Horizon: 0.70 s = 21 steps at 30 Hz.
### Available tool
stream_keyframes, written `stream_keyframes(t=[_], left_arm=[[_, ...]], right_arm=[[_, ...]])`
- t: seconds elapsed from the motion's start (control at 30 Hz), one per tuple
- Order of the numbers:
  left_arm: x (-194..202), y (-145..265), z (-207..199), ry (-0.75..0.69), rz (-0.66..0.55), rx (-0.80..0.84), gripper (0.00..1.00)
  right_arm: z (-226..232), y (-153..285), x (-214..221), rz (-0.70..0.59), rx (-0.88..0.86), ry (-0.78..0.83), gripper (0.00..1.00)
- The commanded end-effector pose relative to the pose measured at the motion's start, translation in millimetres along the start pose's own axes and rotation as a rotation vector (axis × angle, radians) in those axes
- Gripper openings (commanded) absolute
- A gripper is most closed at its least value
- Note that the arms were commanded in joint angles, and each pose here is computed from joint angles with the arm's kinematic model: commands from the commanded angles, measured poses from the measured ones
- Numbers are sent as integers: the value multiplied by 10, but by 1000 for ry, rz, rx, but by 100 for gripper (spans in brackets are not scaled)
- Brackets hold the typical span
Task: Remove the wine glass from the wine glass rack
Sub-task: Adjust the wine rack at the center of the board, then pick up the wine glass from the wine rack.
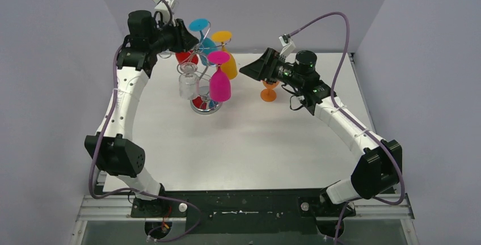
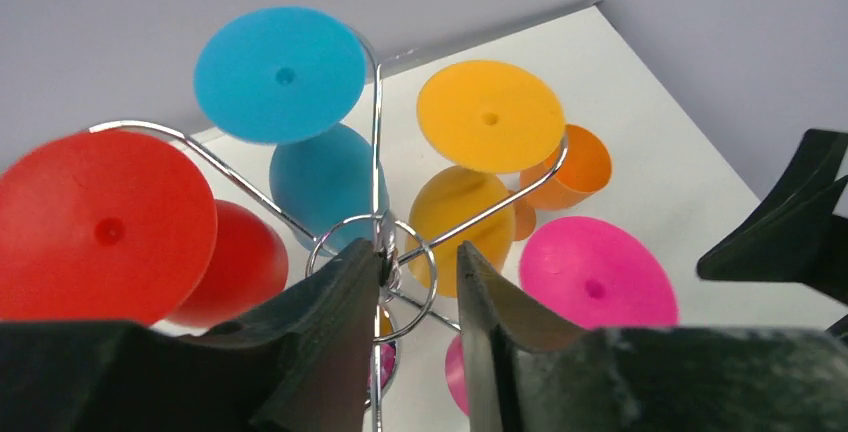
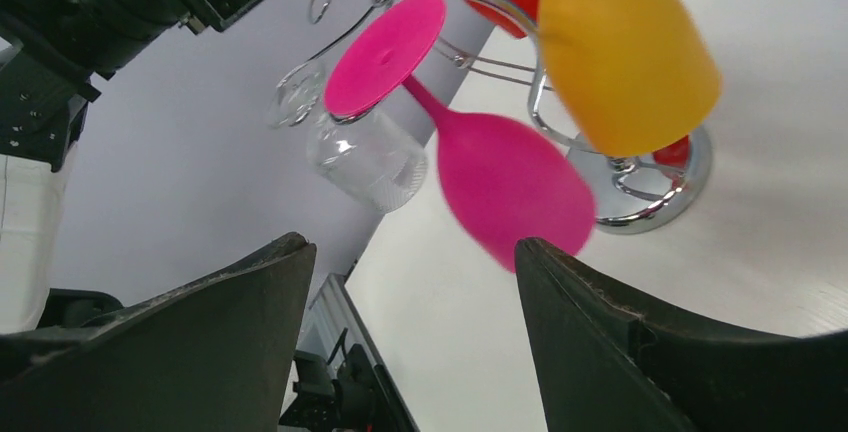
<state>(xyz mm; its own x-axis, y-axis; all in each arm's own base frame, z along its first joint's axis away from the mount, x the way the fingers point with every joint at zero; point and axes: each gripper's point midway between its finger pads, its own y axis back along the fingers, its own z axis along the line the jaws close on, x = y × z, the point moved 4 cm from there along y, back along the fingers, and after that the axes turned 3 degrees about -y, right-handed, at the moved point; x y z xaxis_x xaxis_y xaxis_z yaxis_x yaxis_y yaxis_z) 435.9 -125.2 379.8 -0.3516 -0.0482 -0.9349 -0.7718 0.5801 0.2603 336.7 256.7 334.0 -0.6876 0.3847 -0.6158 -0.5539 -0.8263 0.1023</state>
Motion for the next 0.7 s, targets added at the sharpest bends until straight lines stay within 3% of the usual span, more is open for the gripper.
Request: stream_keyframes(t=[0.0, 0.47, 0.67], left_arm=[[-584, 417, -309, -67, -204, 54, 35], [-704, 779, -366, -96, -244, 48, 54], [-278, 998, -472, -81, -156, 64, 58]], right_arm=[[663, 41, -25, -42, -183, 101, 74], [1016, -297, 388, -19, -198, 115, 72], [1023, -417, 516, -45, -137, 102, 70]])
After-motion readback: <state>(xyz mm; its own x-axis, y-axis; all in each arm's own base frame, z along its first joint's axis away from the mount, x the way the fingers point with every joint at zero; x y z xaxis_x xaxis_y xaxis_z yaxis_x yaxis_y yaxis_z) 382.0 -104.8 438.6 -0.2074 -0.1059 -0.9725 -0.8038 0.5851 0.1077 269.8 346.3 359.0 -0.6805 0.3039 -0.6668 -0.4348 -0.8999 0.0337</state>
